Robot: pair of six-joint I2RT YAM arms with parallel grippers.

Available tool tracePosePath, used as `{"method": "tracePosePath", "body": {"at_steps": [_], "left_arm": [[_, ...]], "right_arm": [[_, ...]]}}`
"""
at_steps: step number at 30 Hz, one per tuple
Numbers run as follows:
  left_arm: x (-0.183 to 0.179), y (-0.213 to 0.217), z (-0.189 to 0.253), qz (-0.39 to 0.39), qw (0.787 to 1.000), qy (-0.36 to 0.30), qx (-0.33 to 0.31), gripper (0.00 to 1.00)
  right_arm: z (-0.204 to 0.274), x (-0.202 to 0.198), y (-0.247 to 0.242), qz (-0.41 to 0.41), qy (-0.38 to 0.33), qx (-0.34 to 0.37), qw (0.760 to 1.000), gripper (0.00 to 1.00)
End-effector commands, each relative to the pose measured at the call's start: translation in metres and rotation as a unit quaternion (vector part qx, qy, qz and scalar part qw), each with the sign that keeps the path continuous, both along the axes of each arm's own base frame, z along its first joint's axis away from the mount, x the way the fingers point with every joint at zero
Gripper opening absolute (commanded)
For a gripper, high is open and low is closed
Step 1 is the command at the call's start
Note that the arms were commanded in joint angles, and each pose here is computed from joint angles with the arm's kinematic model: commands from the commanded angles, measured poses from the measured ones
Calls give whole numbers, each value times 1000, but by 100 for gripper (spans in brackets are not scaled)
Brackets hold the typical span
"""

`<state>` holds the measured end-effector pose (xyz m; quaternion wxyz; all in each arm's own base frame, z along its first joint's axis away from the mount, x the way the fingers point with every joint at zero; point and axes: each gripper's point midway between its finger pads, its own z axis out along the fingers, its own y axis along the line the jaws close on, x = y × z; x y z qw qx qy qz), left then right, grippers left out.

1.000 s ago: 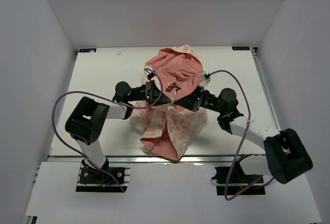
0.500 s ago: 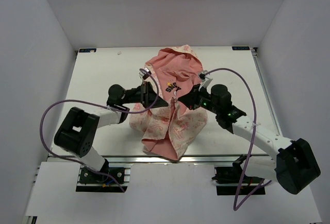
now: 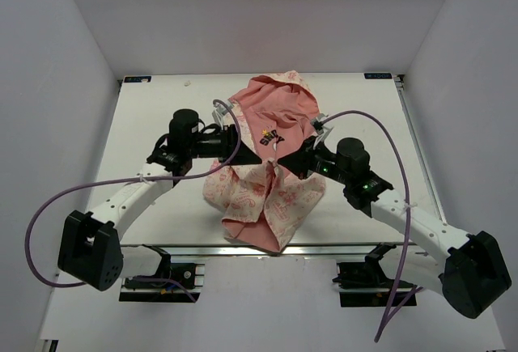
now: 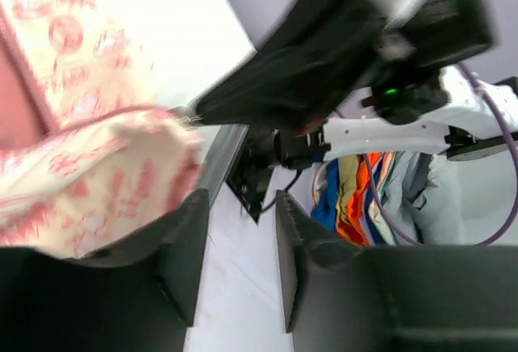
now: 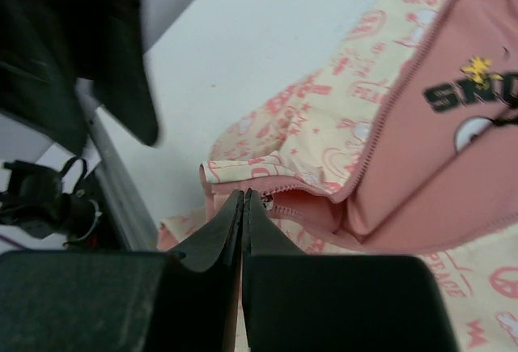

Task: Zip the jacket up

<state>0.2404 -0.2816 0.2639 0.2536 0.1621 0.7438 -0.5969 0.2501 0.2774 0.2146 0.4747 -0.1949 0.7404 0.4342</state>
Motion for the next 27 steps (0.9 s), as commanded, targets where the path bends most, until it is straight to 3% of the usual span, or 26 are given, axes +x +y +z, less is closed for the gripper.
{"method": "tracePosePath", "body": {"at_steps": [1, 6, 12, 17, 21, 27], "left_arm": [[-9, 4, -27, 3, 999, 26, 32, 50], [-29, -10, -16, -11, 999, -4, 35, 91], [-41, -11, -12, 6, 999, -6, 52, 91], [-50, -4, -12, 47, 993, -7, 106, 89], [-65, -17, -6, 39, 995, 2, 90, 80], [-80, -54, -20, 29, 996, 5, 82, 77]], "right_arm": [[33, -23, 11, 65, -42, 51, 996, 0], [34, -32, 17, 85, -27, 67, 994, 0], [29, -28, 15, 65, -16, 61, 996, 0], [29, -29, 16, 68, -9, 56, 996, 0], [31, -30, 15, 68, -5, 62, 996, 0], [30, -30, 13, 58, 8, 63, 996, 0]]}}
